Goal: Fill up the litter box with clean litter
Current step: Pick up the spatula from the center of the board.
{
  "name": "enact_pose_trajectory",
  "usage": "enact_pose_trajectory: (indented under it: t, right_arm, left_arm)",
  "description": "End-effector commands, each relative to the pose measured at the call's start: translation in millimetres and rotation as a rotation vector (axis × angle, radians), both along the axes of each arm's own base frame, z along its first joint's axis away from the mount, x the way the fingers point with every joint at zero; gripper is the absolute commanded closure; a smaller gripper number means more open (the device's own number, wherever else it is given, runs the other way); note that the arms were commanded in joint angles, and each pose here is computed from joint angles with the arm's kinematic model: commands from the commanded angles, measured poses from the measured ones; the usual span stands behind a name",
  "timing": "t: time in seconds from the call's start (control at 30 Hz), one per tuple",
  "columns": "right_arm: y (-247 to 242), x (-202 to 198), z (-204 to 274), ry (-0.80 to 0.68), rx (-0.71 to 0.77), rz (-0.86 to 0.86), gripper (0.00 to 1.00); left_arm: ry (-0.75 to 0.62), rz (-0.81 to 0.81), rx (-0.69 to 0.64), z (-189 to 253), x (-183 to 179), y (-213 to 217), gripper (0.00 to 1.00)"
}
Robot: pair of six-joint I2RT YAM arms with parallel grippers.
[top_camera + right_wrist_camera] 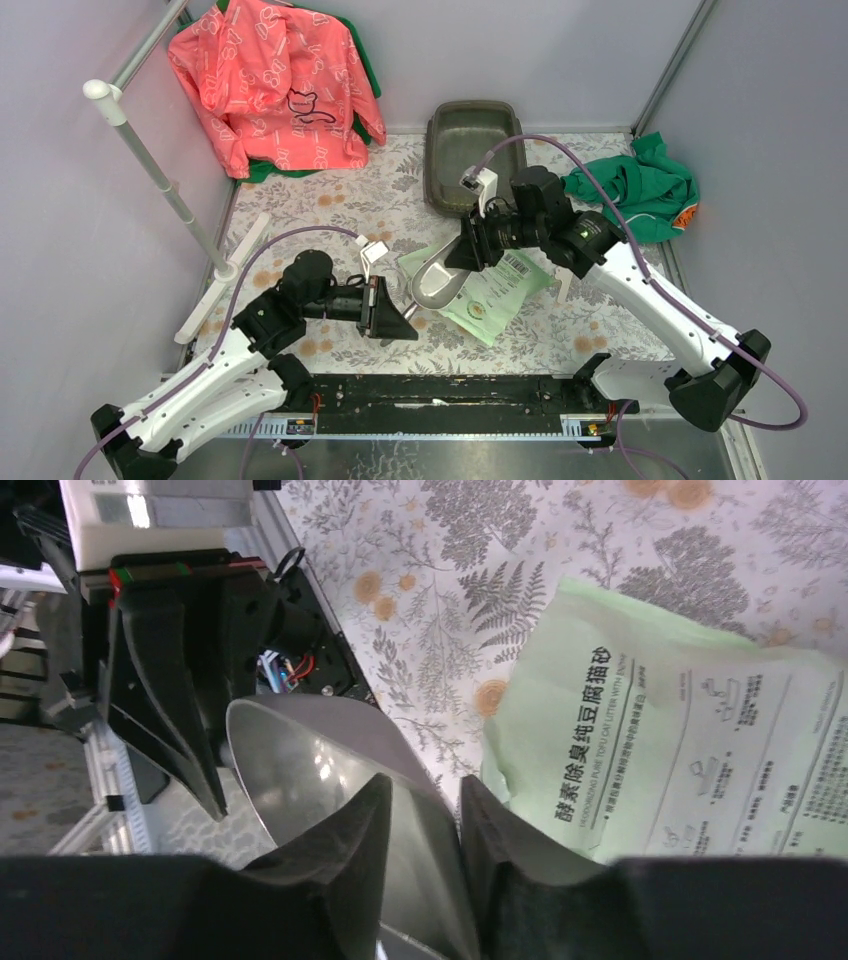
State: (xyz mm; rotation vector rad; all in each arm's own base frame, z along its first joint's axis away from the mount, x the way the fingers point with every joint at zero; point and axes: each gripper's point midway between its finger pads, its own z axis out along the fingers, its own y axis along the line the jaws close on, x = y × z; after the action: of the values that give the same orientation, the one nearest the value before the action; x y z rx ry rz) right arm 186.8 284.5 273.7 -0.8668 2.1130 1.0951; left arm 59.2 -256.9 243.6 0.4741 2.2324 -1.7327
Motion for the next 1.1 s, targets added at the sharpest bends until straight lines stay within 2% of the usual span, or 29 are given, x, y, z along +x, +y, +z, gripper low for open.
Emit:
enact_pose_trajectory:
  t: [0.0,0.03,0.07,0.17,0.2,0.3,0.37,0.4,0.57,0.7,0.8,0.9,0.97,1.07]
  right_arm:
    - [14.2,-5.6,21.5,-0.011,0.102,0.088,0.72]
    - [15.1,-7.4,18.6,0.000,0.103,0.096,0.82]
    - [14.5,-8.3,14.6,0.011,0.099,0.095,0.97]
    - [10.2,-7.7,6.3,0.014,0.088,0.067,1.00]
    - [7.8,-6.1,4.7,0.011,0.083,0.046,1.00]
    - [-3.2,4.2,4.0,0.017,0.093,-0.036,1.00]
    - [-14.7,18.9,7.2,0.039,0.137,-0.119,1.00]
    - [-20.5,25.3,7.6,0.054,0.157,-0.156,1.00]
    - [-52.2,52.6,6.5,0.115,0.240,-0.285,1.00]
    - [-82.0,72.9,4.3,0.148,0.301,-0.397,1.00]
    - [-96.7,81.9,3.5,0.170,0.348,-0.457,1.00]
    - [-102.6,87.3,-0.8,0.190,0.385,-0.498,1.00]
    - [-101.2,89.3,-3.4,0.202,0.418,-0.505,1.00]
    - [-99.7,90.2,-6.6,0.217,0.461,-0.505,1.00]
  left_arm:
    - [-0.051,-0.041,-0.034,6.0,-2.2,-1.6,0.94]
    - [-0.052,-0.040,-0.036,6.3,-1.5,-2.4,0.93]
    - [-0.056,-0.036,-0.040,6.8,0.1,-3.4,0.91]
    - [-0.084,-0.005,-0.051,10.6,9.1,-7.3,0.81]
    - [-0.100,0.015,-0.055,13.0,13.8,-8.6,0.71]
    - [-0.144,0.083,-0.041,16.2,31.4,-11.9,0.29]
    - [-0.169,0.133,-0.032,18.2,44.6,-13.9,0.06]
    - [-0.177,0.157,-0.031,19.2,51.2,-15.2,0.02]
    - [-0.207,0.260,-0.031,27.3,80.5,-16.0,0.01]
    - [-0.240,0.427,0.008,25.8,117.7,0.4,0.02]
    - [-0.243,0.579,-0.016,24.5,147.7,20.0,0.02]
    - [-0.213,0.666,-0.077,19.8,175.2,38.2,0.02]
    - [-0.135,0.666,-0.120,5.9,188.8,45.2,0.02]
    - [-0.062,0.539,-0.308,2.2,185.6,47.2,0.01]
